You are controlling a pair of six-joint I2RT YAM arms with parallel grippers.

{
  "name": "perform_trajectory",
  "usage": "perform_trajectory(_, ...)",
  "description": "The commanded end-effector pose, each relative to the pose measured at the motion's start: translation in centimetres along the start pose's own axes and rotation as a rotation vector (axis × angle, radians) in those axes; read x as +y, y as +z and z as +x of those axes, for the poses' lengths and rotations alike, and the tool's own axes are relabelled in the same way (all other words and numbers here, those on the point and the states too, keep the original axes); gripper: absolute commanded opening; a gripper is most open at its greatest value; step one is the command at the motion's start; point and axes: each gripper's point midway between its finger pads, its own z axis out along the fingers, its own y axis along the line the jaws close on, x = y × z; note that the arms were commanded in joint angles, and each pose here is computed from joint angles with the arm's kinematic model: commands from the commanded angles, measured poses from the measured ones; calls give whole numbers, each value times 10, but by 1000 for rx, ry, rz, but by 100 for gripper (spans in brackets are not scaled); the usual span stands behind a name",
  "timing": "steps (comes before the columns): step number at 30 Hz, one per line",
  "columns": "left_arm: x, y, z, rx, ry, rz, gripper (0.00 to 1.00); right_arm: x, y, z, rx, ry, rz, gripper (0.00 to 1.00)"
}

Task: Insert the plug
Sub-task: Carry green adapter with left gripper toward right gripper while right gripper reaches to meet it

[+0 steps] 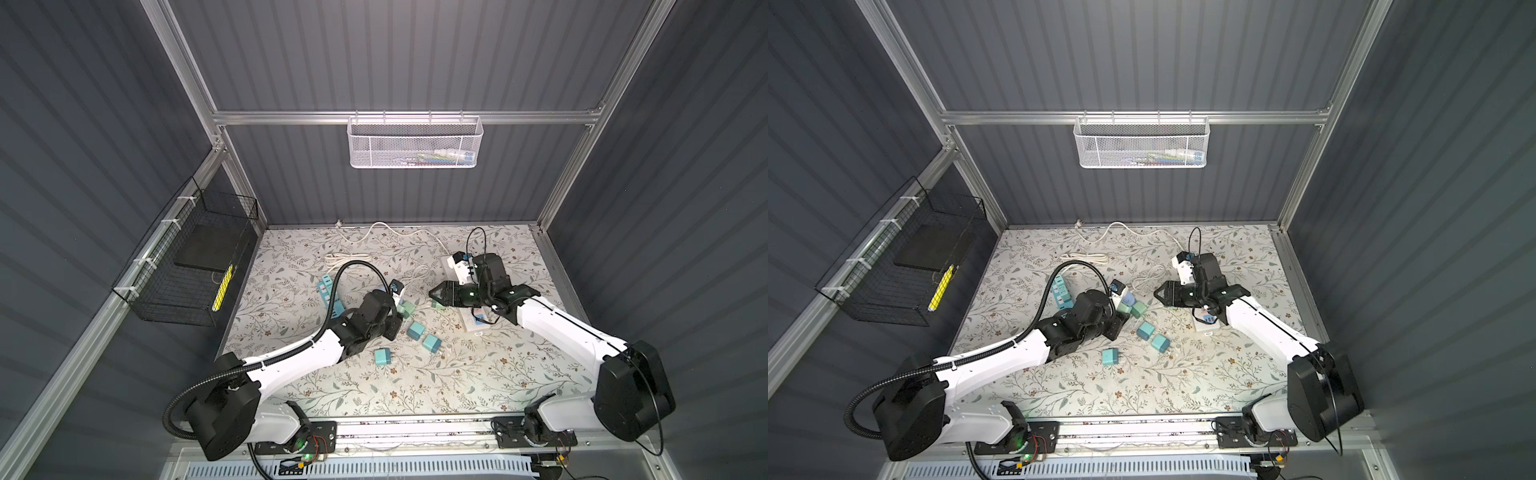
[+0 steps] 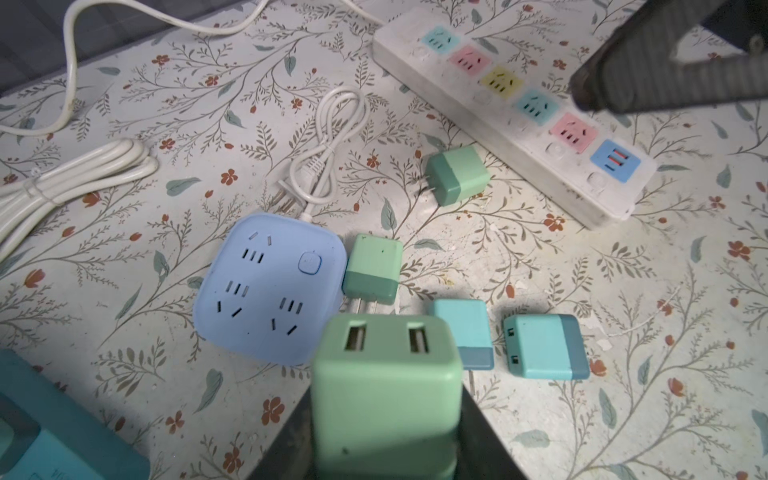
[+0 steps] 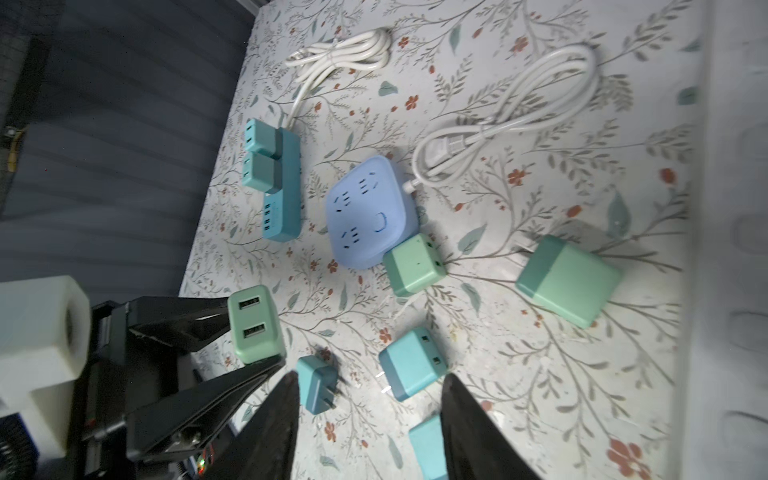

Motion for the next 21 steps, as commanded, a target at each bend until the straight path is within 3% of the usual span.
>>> perform_trajectory(1, -8, -3, -20, -87, 29, 37, 27, 35, 8, 1, 47, -6, -146, 57)
perform_trajectory(13, -7, -5, -25, -83, 39, 32, 26, 70, 36, 15, 129, -40, -238, 59)
perform_trajectory(21, -9, -12, -31, -99, 36, 36, 28, 78, 52, 13, 159, -33, -269, 51)
